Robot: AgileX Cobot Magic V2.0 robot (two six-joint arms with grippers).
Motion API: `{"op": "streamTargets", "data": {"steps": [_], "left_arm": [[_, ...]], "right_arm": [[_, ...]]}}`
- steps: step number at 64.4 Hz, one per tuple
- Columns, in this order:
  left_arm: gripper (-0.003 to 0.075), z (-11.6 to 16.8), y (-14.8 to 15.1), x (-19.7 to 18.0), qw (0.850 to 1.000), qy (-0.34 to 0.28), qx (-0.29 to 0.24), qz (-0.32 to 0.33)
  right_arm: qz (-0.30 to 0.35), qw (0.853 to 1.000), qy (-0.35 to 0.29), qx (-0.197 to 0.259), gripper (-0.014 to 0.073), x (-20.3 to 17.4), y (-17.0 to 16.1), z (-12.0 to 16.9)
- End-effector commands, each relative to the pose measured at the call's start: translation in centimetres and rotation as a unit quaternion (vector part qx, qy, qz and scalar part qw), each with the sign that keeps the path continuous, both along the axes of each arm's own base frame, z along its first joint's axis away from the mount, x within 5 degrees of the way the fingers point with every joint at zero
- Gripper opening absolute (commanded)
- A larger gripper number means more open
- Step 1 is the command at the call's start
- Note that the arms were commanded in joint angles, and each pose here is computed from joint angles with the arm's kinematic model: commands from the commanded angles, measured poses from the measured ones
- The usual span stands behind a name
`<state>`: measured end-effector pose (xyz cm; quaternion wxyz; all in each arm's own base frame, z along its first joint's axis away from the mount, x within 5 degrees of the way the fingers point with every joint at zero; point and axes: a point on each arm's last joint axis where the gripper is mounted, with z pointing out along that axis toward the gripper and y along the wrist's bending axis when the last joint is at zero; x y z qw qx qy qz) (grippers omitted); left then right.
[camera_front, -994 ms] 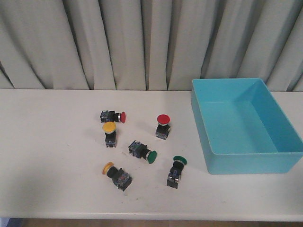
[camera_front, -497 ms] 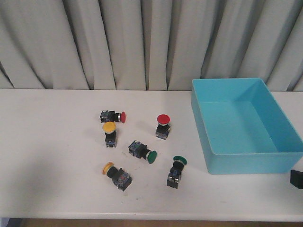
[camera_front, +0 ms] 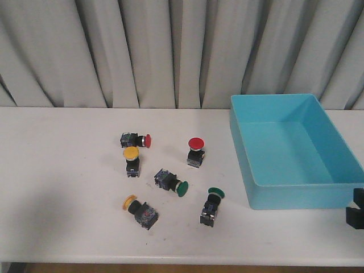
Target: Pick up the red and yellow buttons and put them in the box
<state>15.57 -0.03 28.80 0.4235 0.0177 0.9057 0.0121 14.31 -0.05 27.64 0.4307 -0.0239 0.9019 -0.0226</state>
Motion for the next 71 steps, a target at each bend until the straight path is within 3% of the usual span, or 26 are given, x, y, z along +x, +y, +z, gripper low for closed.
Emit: {"op": "streamTargets", "data": {"steps": [1, 12, 21, 32, 51, 59, 71], "left_arm": [[0.0571, 1.7, -0.1, 0.6, 0.999, -0.051, 0.003, -0.007], [0.0587, 2.9, -0.7, 2.1, 0.998, -0.049, 0.0, -0.045], [0.0586, 3.6, -2.3, 4.5, 0.991, -0.041, 0.018, -0.123], [0.0586, 3.9, -5.9, 8.2, 0.977, -0.026, 0.028, -0.212], [0.0586, 3.0, -13.6, 14.3, 0.95, 0.005, 0.039, -0.311], [0.0586, 2.8, -17.1, 16.1, 0.942, 0.004, 0.037, -0.333], [0.0586, 1.7, -21.4, 18.6, 0.943, 0.016, 0.028, -0.332]], "right_arm": [[0.003, 0.999, -0.042, -0.009, 0.0497, 0.5, -0.1, 1.4], [0.003, 0.999, -0.041, -0.009, 0.0525, 0.5, -0.1, 1.4], [0.002, 0.999, -0.041, -0.006, 0.0524, 0.5, -0.1, 1.4], [0.002, 0.999, -0.041, -0.006, 0.0524, 0.5, -0.1, 1.4], [0.002, 0.999, -0.041, -0.006, 0.0524, 0.5, -0.1, 1.4], [0.002, 0.999, -0.041, -0.006, 0.0524, 0.5, -0.1, 1.4], [0.002, 0.999, -0.041, -0.006, 0.0524, 0.5, -0.1, 1.4]]}}
